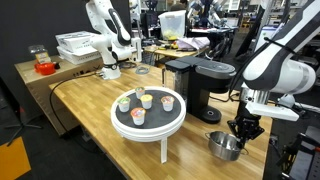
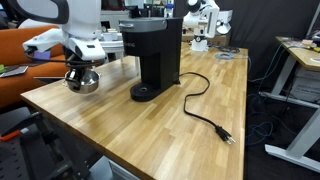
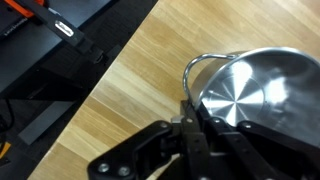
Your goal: Put the pot on the coffee maker
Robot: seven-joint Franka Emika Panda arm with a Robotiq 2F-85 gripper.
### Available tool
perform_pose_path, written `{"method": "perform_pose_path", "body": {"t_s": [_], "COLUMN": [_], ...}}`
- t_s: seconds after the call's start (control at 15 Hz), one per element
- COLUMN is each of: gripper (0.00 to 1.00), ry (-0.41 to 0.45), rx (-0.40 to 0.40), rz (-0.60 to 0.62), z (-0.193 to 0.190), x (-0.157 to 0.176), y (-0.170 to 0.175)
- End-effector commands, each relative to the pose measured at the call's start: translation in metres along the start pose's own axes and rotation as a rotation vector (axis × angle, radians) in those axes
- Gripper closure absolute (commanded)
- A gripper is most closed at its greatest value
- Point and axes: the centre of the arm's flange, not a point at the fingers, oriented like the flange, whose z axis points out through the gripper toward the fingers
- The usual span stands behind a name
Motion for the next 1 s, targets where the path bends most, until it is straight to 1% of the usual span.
{"method": "perform_pose_path", "body": {"t_s": [0.0, 0.27, 0.4, 0.47, 0.73, 0.8, 0.93], "gripper": [0.98, 0.98, 0.98, 0.98, 0.98, 0.93, 0.93], "ry": [0.068, 0.148, 0.191, 0.2, 0.184, 0.188, 0.192], "rx": [-0.023, -0.102, -0.126, -0.127, -0.072, -0.096, -0.082], "rz": [0.126, 0.239, 0.286, 0.308, 0.346, 0.328, 0.331], "z": [-0.009, -0.016, -0.02, -0.02, -0.02, -0.01, -0.014], "x": [-0.012, -0.024, -0.023, -0.022, -0.024, -0.008, -0.008], "y": [0.019, 0.036, 0.033, 0.031, 0.026, 0.015, 0.011]}}
